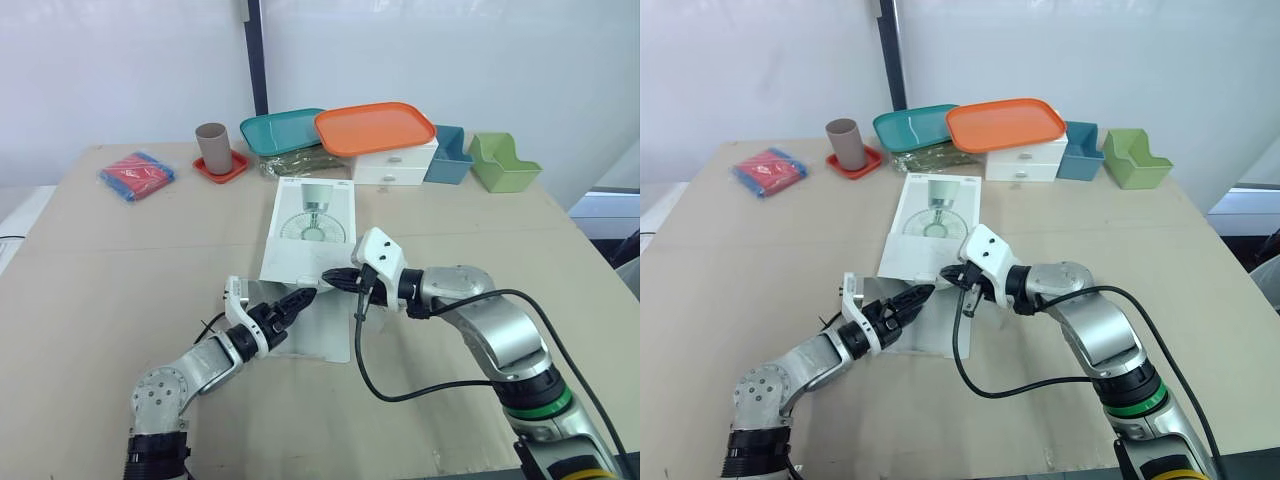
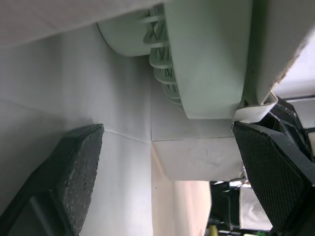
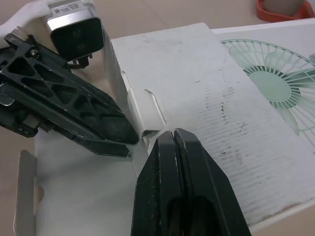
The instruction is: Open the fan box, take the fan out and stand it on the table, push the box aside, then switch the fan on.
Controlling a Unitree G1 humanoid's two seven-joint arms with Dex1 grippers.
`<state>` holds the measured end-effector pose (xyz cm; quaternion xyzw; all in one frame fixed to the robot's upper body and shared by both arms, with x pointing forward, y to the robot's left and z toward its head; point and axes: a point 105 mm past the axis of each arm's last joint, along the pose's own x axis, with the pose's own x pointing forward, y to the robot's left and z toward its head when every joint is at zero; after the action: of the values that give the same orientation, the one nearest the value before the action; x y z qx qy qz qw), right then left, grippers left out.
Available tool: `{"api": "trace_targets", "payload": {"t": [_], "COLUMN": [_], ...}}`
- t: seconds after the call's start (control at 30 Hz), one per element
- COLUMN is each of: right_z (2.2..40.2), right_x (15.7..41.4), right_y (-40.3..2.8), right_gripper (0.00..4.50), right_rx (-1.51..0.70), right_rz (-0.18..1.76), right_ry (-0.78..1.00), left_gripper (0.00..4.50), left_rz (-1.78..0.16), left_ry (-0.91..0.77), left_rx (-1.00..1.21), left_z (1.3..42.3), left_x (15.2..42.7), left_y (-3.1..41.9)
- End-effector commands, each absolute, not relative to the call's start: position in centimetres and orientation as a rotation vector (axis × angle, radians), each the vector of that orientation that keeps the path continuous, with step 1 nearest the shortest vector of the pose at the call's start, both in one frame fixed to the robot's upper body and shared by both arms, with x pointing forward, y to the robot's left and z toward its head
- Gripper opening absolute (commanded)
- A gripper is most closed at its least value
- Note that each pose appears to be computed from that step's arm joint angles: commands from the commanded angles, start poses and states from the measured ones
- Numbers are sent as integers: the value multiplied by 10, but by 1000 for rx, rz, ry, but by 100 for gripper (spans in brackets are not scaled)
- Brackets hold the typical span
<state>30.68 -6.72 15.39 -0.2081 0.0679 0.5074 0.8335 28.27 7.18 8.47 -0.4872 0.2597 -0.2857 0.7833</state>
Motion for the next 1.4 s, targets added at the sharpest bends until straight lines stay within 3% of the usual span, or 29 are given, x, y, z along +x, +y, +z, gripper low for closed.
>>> {"api": "trace_targets", "payload": {"t": [0.03,0.83,0.97,1.4], "right_z": [156,155,155,154], "right_x": [303,303,304,304], "right_y": [-63,-62,-61,-61], "right_gripper": [0,0,0,0], "right_rx": [-449,-450,-446,-448], "right_rz": [1096,1095,1096,1096], "right_ry": [129,130,130,130], "left_gripper": [446,446,446,446], "left_rz": [-501,-523,-474,-487], "left_ry": [625,630,610,580], "left_rx": [-972,-905,-786,-852], "left_z": [59,56,51,56], "left_x": [280,284,289,296], "left_y": [90,84,94,88]}}
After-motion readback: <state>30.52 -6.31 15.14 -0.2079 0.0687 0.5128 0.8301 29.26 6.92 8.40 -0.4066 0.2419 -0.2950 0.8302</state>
